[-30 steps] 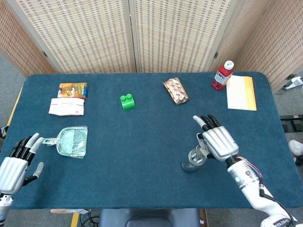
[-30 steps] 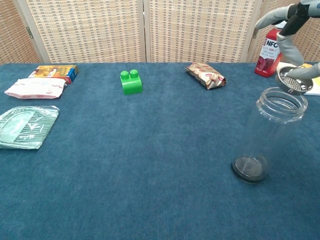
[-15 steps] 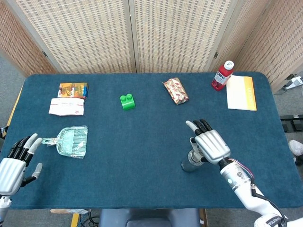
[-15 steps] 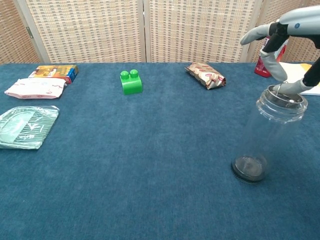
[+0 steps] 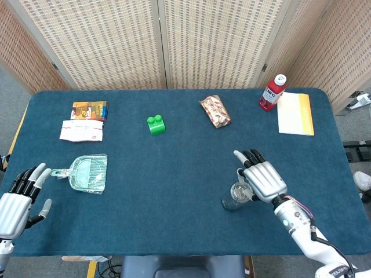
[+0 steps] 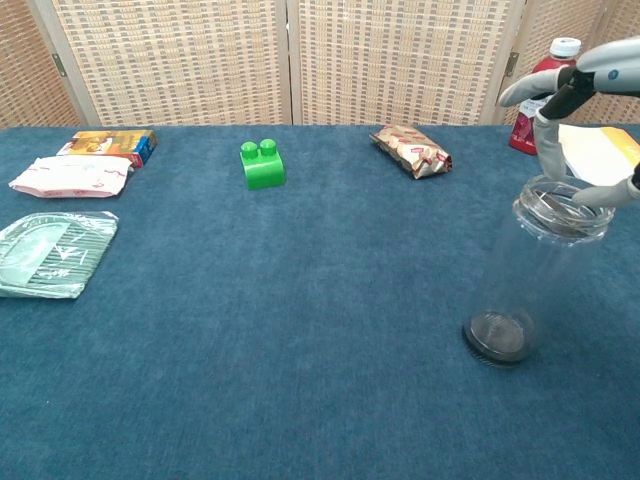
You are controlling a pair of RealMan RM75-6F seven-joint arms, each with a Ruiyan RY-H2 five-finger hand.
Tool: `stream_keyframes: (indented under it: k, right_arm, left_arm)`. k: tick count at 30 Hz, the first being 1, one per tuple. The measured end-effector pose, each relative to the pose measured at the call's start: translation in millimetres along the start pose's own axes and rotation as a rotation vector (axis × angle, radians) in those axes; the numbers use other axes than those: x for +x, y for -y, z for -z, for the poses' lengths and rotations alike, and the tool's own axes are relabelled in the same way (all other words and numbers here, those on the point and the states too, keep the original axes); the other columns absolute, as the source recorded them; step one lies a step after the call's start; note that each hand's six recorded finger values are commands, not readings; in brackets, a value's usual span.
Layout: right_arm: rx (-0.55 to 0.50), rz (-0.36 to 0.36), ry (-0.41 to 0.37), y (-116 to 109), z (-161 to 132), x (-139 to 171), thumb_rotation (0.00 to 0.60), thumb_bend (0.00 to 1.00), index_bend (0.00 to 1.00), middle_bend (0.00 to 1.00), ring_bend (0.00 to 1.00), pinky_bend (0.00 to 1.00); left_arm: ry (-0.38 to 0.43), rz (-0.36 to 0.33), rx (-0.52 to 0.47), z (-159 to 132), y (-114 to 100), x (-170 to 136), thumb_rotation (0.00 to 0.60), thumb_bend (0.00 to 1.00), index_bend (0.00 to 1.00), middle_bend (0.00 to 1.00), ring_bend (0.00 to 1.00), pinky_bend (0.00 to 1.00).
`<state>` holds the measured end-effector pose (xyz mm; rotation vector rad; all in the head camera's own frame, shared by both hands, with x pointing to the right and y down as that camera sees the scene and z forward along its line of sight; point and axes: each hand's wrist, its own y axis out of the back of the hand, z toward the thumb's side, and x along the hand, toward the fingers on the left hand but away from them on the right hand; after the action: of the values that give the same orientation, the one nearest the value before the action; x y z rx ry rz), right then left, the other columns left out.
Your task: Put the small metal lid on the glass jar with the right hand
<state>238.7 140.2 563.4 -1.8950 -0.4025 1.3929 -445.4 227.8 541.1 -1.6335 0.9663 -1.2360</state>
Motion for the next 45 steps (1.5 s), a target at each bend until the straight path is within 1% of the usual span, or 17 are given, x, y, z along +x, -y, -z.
stream_keyframes:
  k: [5,12,19,23,29,36,45]
  right_arm:
    - [-0.013,0.002,-0.003,-5,-3,0,0.600,0.30,0.36,0.00,0.00,0.00]
    - [-0.065,0.026,-0.016,-17,-3,8,0.600,0.30,0.35,0.00,0.00,0.00]
    - [-0.088,0.047,-0.052,-25,-4,21,0.600,0.30,0.34,0.00,0.00,0.00]
    - [-0.076,0.033,-0.074,-21,-6,30,0.600,0.30,0.34,0.00,0.00,0.00]
    - [-0.042,0.003,-0.077,-9,-4,46,0.600,0.30,0.34,0.00,0.00,0.00]
    - [-0.038,0.013,-0.083,-6,-3,59,0.600,0.30,0.34,0.00,0.00,0.00]
    - [-0.048,-0.010,-0.065,4,9,62,0.600,0.30,0.34,0.00,0.00,0.00]
  left_arm:
    - [0.000,0.000,-0.002,1,0,0,0.600,0.42,0.00,0.00,0.00,0.07]
    - [-0.002,0.003,0.003,1,1,1,0.600,0.42,0.00,0.00,0.00,0.07]
    - [-0.005,0.005,0.010,1,3,2,0.600,0.42,0.00,0.00,0.00,0.07]
    - [-0.005,0.006,0.013,1,3,2,0.600,0.42,0.00,0.00,0.00,0.07]
    - [-0.006,0.007,0.016,1,4,3,0.600,0.42,0.00,0.00,0.00,0.07]
    - [-0.007,0.012,0.019,0,6,3,0.600,0.42,0.00,0.00,0.00,0.07]
    - [-0.009,0.015,0.020,0,7,4,0.600,0.42,0.00,0.00,0.00,0.07]
